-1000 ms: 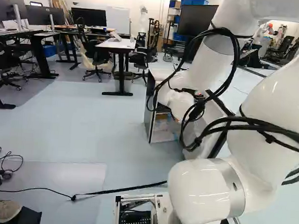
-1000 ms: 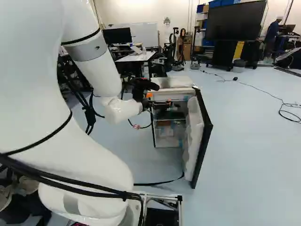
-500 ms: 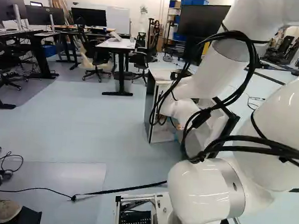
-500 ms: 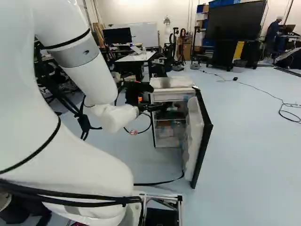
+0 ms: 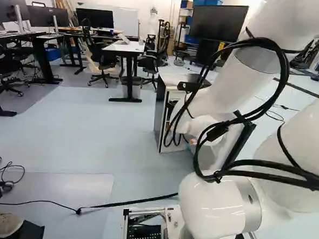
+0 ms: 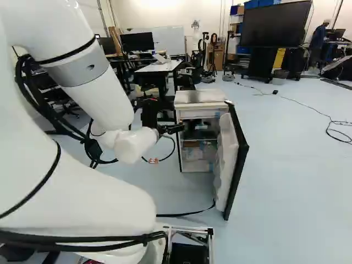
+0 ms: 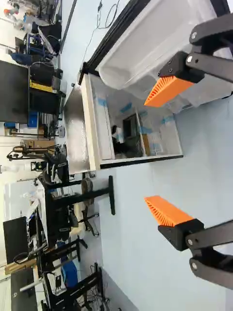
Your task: Open the fridge door
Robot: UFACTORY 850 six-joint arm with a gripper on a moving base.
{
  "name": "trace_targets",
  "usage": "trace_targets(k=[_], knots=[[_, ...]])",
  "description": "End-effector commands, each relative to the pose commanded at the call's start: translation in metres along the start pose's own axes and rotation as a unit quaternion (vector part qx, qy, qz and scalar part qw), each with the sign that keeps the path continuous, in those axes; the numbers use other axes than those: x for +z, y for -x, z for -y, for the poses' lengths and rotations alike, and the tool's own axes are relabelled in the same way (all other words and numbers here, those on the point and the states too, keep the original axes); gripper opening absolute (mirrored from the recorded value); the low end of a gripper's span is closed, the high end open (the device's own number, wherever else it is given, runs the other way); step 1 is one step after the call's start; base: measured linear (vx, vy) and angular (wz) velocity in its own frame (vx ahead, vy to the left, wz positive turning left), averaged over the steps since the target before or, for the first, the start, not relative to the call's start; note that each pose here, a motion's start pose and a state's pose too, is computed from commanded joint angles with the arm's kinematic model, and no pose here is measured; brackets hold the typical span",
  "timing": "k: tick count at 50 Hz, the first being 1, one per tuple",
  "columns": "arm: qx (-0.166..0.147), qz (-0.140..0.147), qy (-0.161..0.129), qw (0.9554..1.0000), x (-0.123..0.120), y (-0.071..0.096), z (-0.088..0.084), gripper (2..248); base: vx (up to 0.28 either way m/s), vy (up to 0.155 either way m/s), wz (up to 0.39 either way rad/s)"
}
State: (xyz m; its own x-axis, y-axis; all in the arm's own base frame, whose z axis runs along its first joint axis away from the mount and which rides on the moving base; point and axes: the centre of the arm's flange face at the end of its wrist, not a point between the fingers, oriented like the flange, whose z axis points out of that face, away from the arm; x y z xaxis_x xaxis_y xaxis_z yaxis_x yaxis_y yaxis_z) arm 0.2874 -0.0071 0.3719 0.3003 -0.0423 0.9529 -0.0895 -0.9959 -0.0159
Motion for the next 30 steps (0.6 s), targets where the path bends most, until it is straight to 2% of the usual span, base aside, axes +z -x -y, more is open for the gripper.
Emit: trace_targets(k=[30], knots=[[-0.020, 0.011, -0.036, 0.9991, -0.013, 0.010, 0.005, 247, 0.000, 0.000, 0.000]])
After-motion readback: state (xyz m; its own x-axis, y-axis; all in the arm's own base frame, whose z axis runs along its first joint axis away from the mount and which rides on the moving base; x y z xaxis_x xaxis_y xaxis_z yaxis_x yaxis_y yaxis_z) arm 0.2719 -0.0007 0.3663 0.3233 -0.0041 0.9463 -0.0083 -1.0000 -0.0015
